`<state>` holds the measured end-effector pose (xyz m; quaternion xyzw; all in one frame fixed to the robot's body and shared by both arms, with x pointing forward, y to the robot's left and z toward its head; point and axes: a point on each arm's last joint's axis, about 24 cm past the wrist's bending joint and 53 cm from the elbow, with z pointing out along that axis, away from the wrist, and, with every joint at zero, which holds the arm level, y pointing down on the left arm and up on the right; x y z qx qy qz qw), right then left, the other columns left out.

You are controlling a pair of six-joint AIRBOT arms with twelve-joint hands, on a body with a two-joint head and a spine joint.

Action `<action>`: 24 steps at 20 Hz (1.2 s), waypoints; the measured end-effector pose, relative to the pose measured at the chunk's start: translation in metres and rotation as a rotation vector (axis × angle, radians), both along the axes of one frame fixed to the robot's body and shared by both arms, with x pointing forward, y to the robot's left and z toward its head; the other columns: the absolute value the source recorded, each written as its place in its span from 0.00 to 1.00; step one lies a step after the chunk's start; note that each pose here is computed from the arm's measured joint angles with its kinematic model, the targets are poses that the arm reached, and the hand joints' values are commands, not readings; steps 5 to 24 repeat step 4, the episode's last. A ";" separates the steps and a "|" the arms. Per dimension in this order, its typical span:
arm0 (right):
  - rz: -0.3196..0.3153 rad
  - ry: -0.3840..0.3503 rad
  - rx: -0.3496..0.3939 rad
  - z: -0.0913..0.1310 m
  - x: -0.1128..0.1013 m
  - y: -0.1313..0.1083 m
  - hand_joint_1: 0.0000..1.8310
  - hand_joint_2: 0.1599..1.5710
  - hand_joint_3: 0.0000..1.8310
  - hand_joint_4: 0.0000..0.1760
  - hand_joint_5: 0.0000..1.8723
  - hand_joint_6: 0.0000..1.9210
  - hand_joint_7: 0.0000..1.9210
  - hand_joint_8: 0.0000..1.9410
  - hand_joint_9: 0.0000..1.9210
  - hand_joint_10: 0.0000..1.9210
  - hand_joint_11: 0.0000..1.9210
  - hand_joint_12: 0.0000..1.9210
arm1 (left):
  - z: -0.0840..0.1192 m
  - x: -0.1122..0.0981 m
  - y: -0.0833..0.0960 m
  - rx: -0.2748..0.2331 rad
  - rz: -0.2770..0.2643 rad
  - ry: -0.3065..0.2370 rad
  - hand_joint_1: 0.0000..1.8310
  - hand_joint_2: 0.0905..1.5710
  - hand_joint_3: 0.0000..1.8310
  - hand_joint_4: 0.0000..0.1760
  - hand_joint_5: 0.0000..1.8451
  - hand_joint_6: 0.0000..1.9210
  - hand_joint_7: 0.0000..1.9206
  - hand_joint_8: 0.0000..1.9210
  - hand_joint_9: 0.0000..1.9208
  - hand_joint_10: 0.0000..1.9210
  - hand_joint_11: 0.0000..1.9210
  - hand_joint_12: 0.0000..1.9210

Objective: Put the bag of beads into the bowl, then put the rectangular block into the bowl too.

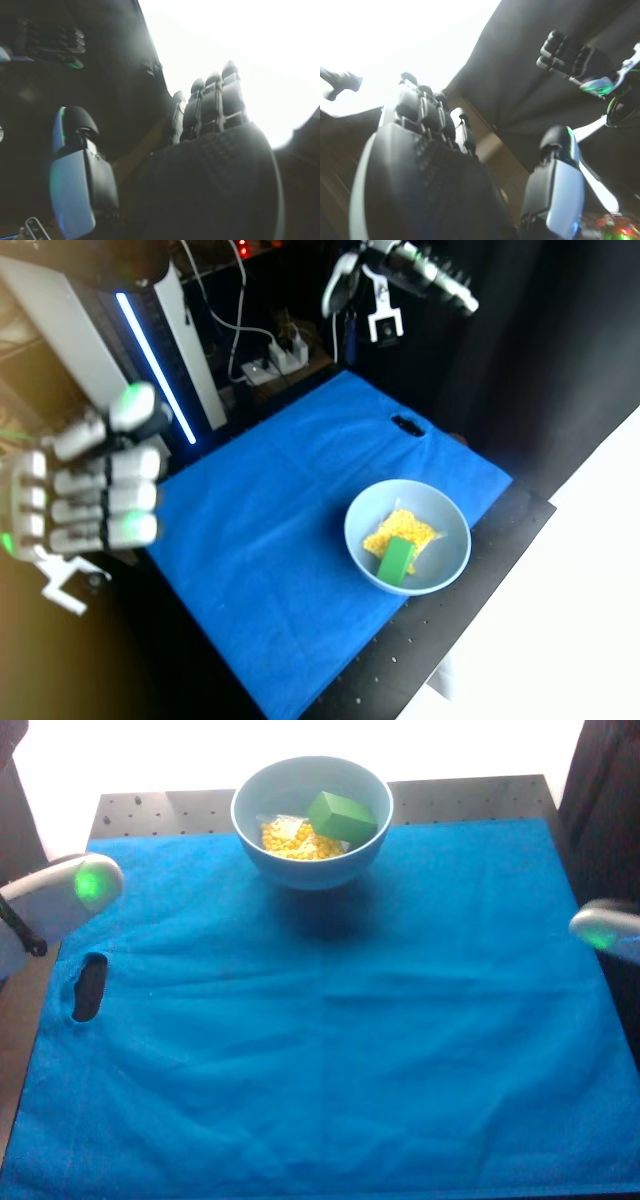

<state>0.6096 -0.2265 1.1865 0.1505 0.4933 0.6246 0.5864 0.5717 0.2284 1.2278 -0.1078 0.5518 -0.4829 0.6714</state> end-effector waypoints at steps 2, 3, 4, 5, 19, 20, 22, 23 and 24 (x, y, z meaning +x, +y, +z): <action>-0.028 -0.003 0.013 0.003 0.003 -0.007 0.25 0.58 0.00 0.95 0.00 0.00 0.00 0.00 0.00 0.00 0.00 0.00 | -0.005 -0.004 -0.005 -0.022 -0.028 0.013 0.14 0.69 0.01 0.35 0.00 0.00 0.00 0.00 0.01 0.00 0.00 0.00; -0.026 -0.001 0.017 0.003 0.001 -0.006 0.24 0.57 0.00 0.78 0.00 0.00 0.00 0.00 0.00 0.00 0.00 0.00 | -0.005 -0.005 -0.006 -0.028 -0.037 0.014 0.15 0.69 0.01 0.27 0.00 0.00 0.00 0.00 0.00 0.00 0.00 0.00; -0.018 0.007 0.025 0.002 -0.001 -0.003 0.21 0.60 0.01 0.92 0.00 0.00 0.00 0.00 0.00 0.00 0.00 0.00 | -0.004 -0.006 -0.006 -0.034 -0.040 0.012 0.14 0.69 0.01 0.23 0.00 0.00 0.00 0.00 0.00 0.00 0.00 0.00; -0.018 0.007 0.025 0.002 -0.001 -0.003 0.21 0.60 0.01 0.92 0.00 0.00 0.00 0.00 0.00 0.00 0.00 0.00 | -0.004 -0.006 -0.006 -0.034 -0.040 0.012 0.14 0.69 0.01 0.23 0.00 0.00 0.00 0.00 0.00 0.00 0.00 0.00; -0.018 0.007 0.025 0.002 -0.001 -0.003 0.21 0.60 0.01 0.92 0.00 0.00 0.00 0.00 0.00 0.00 0.00 0.00 | -0.004 -0.006 -0.006 -0.034 -0.040 0.012 0.14 0.69 0.01 0.23 0.00 0.00 0.00 0.00 0.00 0.00 0.00 0.00; -0.018 0.007 0.025 0.002 -0.001 -0.003 0.21 0.60 0.01 0.92 0.00 0.00 0.00 0.00 0.00 0.00 0.00 0.00 | -0.004 -0.006 -0.006 -0.034 -0.040 0.012 0.14 0.69 0.01 0.23 0.00 0.00 0.00 0.00 0.00 0.00 0.00 0.00; -0.018 0.007 0.025 0.002 -0.001 -0.003 0.21 0.60 0.01 0.92 0.00 0.00 0.00 0.00 0.00 0.00 0.00 0.00 | -0.004 -0.006 -0.006 -0.034 -0.040 0.012 0.14 0.69 0.01 0.23 0.00 0.00 0.00 0.00 0.00 0.00 0.00 0.00; -0.018 0.007 0.025 0.002 -0.001 -0.003 0.21 0.60 0.01 0.92 0.00 0.00 0.00 0.00 0.00 0.00 0.00 0.00 | -0.004 -0.006 -0.006 -0.034 -0.040 0.012 0.14 0.69 0.01 0.23 0.00 0.00 0.00 0.00 0.00 0.00 0.00 0.00; -0.018 0.007 0.025 0.002 -0.001 -0.003 0.21 0.60 0.01 0.92 0.00 0.00 0.00 0.00 0.00 0.00 0.00 0.00 | -0.004 -0.006 -0.006 -0.034 -0.040 0.012 0.14 0.69 0.01 0.23 0.00 0.00 0.00 0.00 0.00 0.00 0.00 0.00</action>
